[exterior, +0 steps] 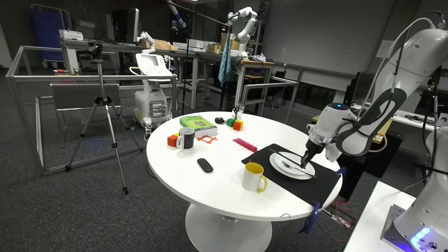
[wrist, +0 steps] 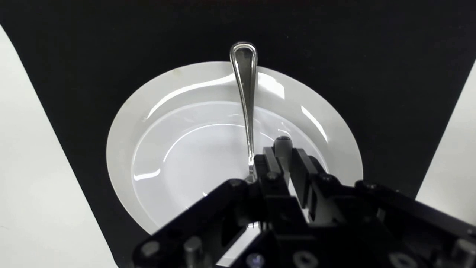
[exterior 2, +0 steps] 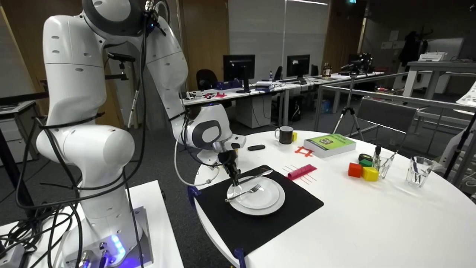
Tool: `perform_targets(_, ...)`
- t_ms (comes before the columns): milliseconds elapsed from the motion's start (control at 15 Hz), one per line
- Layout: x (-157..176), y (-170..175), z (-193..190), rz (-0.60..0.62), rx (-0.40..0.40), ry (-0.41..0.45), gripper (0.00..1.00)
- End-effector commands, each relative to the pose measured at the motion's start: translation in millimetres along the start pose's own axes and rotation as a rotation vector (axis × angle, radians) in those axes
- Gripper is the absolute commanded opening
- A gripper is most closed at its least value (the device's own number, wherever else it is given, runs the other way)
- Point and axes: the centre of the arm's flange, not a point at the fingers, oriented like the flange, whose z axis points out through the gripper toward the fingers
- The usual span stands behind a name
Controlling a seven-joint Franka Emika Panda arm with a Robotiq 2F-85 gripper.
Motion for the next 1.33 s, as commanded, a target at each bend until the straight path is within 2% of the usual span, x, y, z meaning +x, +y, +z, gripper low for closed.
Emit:
perform_targets(0, 0, 0, 0, 0.0, 0.0, 0.0, 0.15)
perform_targets(267, 0, 0, 0, 0.0, 0.0, 0.0, 0.15)
perform_targets(333, 0, 0, 0, 0.0, 0.0, 0.0, 0.04)
perform_targets(733, -9, 6, -5, -0.027, 0.001, 0.005, 0.04)
perform_targets(1267, -34, 28, -13, -0.143, -0.007, 0.05, 0.04)
